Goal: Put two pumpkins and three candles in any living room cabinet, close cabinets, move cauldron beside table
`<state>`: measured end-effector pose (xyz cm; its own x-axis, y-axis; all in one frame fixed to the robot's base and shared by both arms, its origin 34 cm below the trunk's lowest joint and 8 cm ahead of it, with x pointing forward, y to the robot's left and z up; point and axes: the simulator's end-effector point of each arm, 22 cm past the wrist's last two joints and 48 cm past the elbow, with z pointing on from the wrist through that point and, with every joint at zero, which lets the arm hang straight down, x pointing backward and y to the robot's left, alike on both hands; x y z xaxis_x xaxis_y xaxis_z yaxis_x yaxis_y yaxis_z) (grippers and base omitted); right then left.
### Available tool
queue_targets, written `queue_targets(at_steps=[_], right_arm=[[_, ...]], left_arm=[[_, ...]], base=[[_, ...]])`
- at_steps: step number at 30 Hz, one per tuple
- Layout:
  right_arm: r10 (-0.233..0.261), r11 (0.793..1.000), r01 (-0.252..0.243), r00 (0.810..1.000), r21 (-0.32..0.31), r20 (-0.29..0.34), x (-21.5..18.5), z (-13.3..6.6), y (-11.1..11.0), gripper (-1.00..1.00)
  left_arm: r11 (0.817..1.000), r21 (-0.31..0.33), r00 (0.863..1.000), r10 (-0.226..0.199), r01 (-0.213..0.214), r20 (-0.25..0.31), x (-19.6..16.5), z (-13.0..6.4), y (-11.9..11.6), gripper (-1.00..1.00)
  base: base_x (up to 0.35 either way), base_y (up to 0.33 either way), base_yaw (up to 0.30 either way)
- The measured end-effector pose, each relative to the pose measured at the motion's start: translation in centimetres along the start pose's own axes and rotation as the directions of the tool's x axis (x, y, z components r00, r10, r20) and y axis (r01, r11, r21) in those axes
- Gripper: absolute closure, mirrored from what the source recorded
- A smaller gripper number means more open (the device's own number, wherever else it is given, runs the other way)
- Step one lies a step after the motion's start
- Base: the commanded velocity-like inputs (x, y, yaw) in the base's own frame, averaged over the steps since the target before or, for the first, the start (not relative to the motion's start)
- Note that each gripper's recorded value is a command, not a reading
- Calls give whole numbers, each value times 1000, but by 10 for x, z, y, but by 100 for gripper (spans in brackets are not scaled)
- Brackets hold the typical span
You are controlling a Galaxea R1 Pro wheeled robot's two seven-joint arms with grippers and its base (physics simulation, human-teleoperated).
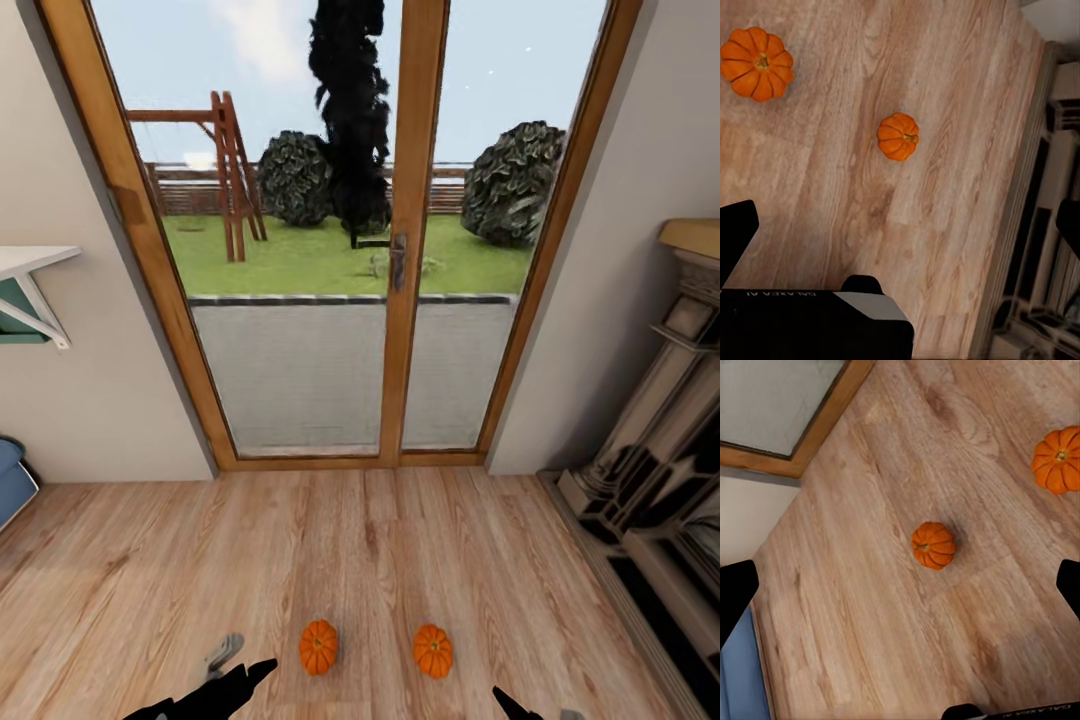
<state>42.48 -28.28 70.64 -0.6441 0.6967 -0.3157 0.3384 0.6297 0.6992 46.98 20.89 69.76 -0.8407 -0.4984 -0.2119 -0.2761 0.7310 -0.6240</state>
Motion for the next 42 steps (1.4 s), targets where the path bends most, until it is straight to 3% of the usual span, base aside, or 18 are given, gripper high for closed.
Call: queue_targets(at_steps=[24, 42], right_arm=[[-14, 1000, 14, 999, 21, 30, -6, 0, -5, -100], [-25, 1000, 25, 999, 2, 41, -10, 14, -5, -100]], left_arm=[[1000, 5, 1000, -9, 9, -2, 1, -2, 3, -100], [1000, 11, 1000, -5, 5, 7, -12, 2, 17, -100]], base=[[86, -51, 0], [0, 0, 0]])
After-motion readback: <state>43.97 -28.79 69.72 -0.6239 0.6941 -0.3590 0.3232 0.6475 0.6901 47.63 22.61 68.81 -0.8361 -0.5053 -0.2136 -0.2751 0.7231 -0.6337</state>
